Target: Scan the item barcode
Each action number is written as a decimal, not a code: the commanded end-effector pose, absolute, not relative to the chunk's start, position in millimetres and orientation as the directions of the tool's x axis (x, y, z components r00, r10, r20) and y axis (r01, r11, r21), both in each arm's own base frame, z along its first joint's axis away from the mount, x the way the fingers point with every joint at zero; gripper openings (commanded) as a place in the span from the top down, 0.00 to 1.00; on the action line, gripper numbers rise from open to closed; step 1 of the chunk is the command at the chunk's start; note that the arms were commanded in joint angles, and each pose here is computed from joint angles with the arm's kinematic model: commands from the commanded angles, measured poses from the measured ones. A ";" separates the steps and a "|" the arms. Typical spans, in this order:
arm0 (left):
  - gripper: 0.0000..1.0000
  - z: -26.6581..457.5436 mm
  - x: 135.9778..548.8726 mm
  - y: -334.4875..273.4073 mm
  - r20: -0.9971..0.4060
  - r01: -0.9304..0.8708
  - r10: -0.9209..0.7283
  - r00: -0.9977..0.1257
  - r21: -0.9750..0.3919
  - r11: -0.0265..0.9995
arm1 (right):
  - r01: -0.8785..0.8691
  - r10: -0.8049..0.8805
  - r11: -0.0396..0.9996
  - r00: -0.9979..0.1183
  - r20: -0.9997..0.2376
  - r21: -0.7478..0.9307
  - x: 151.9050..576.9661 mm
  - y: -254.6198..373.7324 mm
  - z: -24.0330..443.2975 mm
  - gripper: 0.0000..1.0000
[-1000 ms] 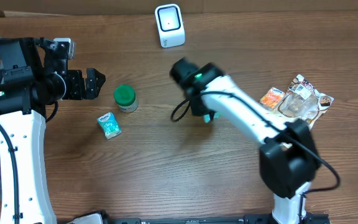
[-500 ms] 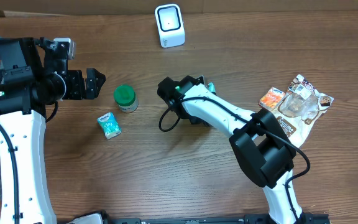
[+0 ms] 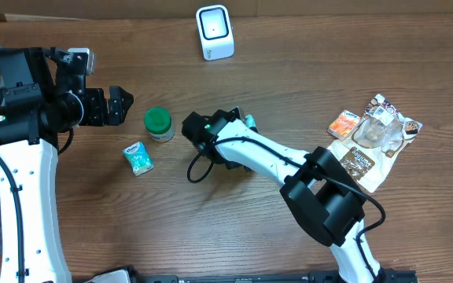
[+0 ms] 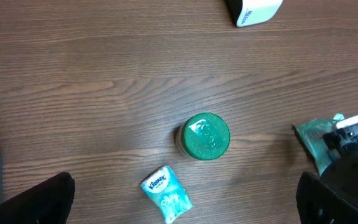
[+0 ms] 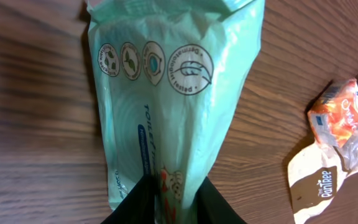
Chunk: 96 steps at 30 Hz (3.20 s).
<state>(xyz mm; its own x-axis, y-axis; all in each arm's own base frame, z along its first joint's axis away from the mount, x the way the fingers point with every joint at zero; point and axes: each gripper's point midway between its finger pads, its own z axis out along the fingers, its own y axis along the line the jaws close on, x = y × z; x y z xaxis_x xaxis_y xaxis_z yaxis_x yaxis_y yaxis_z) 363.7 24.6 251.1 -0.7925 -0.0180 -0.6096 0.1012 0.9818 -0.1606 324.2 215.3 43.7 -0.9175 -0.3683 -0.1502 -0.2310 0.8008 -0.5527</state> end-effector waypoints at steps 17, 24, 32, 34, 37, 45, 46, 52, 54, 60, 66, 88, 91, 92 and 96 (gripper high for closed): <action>0.01 262.2 366.4 20.9 -0.637 0.131 0.006 -0.771 -0.149 0.980 | -0.360 -0.575 0.612 -0.813 -0.085 -0.704 295.3 246.7 26.1 0.81; 0.00 262.2 366.4 20.9 -0.637 0.131 0.006 -0.771 -0.149 0.980 | -0.329 -0.648 0.387 -0.761 0.000 -0.862 307.6 217.9 60.6 0.96; 0.00 262.2 366.4 20.9 -0.637 0.131 0.006 -0.771 -0.149 0.980 | -0.321 -0.617 0.370 -0.787 0.028 -0.872 315.2 199.7 64.1 0.96; 0.00 262.2 366.4 20.9 -0.637 0.131 0.006 -0.771 -0.149 0.980 | -0.301 -0.600 0.410 -0.800 -0.007 -0.861 319.7 200.5 57.6 0.96; 0.00 262.2 366.4 20.9 -0.637 0.131 0.006 -0.771 -0.149 0.980 | -0.304 -0.572 0.467 -0.820 -0.021 -0.831 319.2 202.7 43.1 0.96; 0.01 262.2 366.4 20.9 -0.637 0.131 0.006 -0.771 -0.149 0.980 | -0.348 -0.586 0.506 -0.810 -0.019 -0.789 302.3 222.5 31.6 0.63; 0.00 262.2 366.4 20.9 -0.637 0.131 0.006 -0.771 -0.149 0.980 | -0.359 -0.592 0.519 -0.806 -0.024 -0.776 297.6 229.3 28.4 0.62; 0.01 262.2 366.4 20.9 -0.637 0.131 0.006 -0.771 -0.149 0.980 | -0.412 -0.603 0.579 -0.797 -0.029 -0.704 276.2 254.5 13.6 0.60; 0.00 262.2 366.4 20.9 -0.637 0.131 0.006 -0.771 -0.149 0.980 | -0.421 -0.611 0.580 -0.791 -0.030 -0.698 272.1 258.9 12.4 0.59; 0.00 262.2 366.4 20.9 -0.637 0.131 0.006 -0.771 -0.149 0.980 | -0.452 -0.603 0.610 -0.798 -0.012 -0.651 260.2 267.4 6.6 0.37; 0.00 262.2 366.4 20.9 -0.637 0.131 0.006 -0.771 -0.149 0.980 | -0.444 -0.501 0.787 -0.865 -0.022 -0.429 258.4 296.1 18.4 0.32; 0.00 262.2 366.4 20.9 -0.637 0.131 0.006 -0.771 -0.149 0.980 | 0.072 0.026 0.979 -0.972 0.235 0.191 315.6 204.6 92.8 0.30; 0.00 262.2 366.4 20.9 -0.637 0.131 0.006 -0.771 -0.149 0.980 | 0.080 0.031 0.983 -0.958 0.284 0.163 302.1 197.3 76.0 0.44; 0.00 262.2 366.4 20.9 -0.637 0.131 0.006 -0.771 -0.149 0.980 | 0.080 0.031 0.985 -0.955 0.295 0.156 298.3 196.3 70.6 0.50; 0.01 262.2 366.4 20.9 -0.637 0.131 0.006 -0.771 -0.149 0.980 | 0.100 0.051 0.985 -0.946 0.322 0.137 286.1 191.6 42.2 0.86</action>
